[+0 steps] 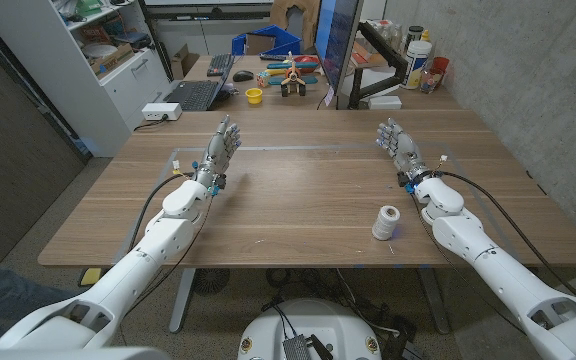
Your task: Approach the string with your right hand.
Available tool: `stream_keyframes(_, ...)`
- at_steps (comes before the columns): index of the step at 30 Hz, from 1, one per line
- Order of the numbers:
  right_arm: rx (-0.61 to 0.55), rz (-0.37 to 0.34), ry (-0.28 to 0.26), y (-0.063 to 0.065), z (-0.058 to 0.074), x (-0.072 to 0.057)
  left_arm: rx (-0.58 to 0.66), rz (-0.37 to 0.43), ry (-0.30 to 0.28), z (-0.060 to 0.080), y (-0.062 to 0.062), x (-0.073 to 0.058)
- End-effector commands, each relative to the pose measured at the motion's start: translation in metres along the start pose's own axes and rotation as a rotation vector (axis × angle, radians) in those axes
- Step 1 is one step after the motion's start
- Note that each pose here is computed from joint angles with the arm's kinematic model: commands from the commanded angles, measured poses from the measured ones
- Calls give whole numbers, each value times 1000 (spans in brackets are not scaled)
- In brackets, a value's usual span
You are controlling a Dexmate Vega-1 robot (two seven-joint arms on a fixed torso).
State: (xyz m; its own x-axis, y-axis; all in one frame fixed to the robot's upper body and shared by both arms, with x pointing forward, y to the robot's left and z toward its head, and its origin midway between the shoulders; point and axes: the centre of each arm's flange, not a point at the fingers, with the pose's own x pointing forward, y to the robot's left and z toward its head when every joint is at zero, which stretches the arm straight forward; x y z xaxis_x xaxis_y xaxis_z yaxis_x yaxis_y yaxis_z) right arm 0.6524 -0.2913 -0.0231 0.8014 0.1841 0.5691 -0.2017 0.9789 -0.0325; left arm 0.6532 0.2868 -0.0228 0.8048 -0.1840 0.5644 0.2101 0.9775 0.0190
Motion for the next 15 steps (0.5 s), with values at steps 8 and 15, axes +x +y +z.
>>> stream_keyframes(8, 5, -9, -5, -4, -1, 0, 11, -6, 20, -3, -2, -2)
stream_keyframes(15, 1, -6, -9, -6, 1, -1, 15, -14, 20, -3, -5, -2)
